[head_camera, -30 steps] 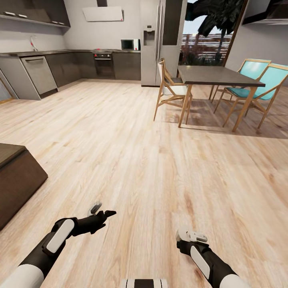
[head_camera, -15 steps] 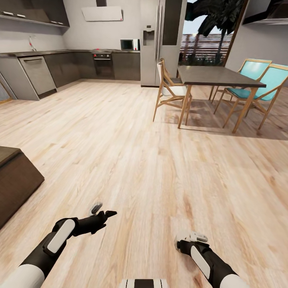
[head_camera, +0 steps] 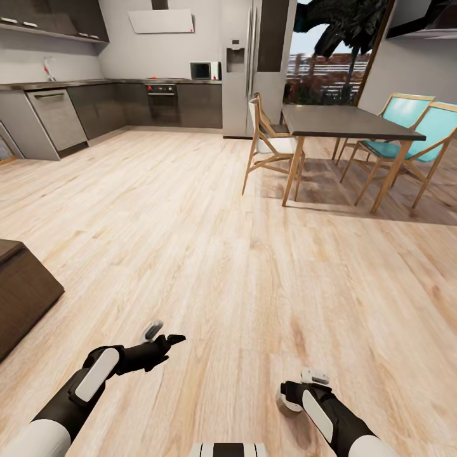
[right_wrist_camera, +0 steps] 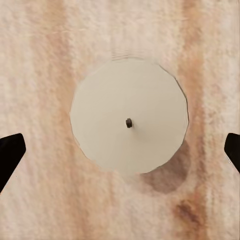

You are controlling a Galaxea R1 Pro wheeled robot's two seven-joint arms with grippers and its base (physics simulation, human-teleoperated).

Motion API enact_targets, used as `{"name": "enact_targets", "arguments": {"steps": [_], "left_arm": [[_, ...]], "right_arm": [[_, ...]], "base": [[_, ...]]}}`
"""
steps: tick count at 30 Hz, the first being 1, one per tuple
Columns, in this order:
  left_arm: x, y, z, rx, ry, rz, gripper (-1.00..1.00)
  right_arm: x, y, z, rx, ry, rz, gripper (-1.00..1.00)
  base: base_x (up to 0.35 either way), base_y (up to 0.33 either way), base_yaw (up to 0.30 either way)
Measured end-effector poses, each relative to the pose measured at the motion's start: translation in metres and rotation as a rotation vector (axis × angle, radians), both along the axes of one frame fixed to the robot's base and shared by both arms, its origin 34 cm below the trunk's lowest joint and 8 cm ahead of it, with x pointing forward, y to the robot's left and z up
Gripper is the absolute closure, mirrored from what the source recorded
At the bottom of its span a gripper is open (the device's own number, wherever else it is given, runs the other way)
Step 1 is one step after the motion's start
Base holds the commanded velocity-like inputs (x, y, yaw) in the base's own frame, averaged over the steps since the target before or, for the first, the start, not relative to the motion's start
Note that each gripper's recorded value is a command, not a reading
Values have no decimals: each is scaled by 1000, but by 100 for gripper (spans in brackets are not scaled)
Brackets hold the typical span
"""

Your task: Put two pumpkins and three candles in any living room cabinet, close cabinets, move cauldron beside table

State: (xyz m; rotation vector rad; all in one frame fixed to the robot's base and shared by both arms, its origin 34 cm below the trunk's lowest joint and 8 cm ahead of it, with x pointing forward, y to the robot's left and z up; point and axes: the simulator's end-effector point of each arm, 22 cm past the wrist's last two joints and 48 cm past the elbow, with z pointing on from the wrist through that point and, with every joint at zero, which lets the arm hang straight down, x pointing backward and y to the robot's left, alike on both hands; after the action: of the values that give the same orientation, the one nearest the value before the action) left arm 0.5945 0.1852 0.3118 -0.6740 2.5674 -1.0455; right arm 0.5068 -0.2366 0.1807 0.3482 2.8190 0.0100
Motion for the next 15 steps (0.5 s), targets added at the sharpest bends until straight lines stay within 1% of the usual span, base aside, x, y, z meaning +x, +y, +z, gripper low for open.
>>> {"name": "enact_targets", "arguments": {"steps": [4, 9, 13, 15], "left_arm": [[0, 0, 0, 1, 1, -1, -100], [0, -1, 0, 1, 0, -1, -100], [0, -1, 0, 0, 1, -1, -100], [0, -1, 0, 0, 0, -1, -100]], "right_arm": [[0, 0, 0, 0, 0, 0, -100], [0, 0, 0, 1, 0, 0, -100], [0, 0, 0, 0, 0, 0, -100], [0, 0, 0, 0, 0, 0, -100]], "base": [[103, 0, 0], [233, 0, 0], [98, 0, 0], [224, 0, 0]]}}
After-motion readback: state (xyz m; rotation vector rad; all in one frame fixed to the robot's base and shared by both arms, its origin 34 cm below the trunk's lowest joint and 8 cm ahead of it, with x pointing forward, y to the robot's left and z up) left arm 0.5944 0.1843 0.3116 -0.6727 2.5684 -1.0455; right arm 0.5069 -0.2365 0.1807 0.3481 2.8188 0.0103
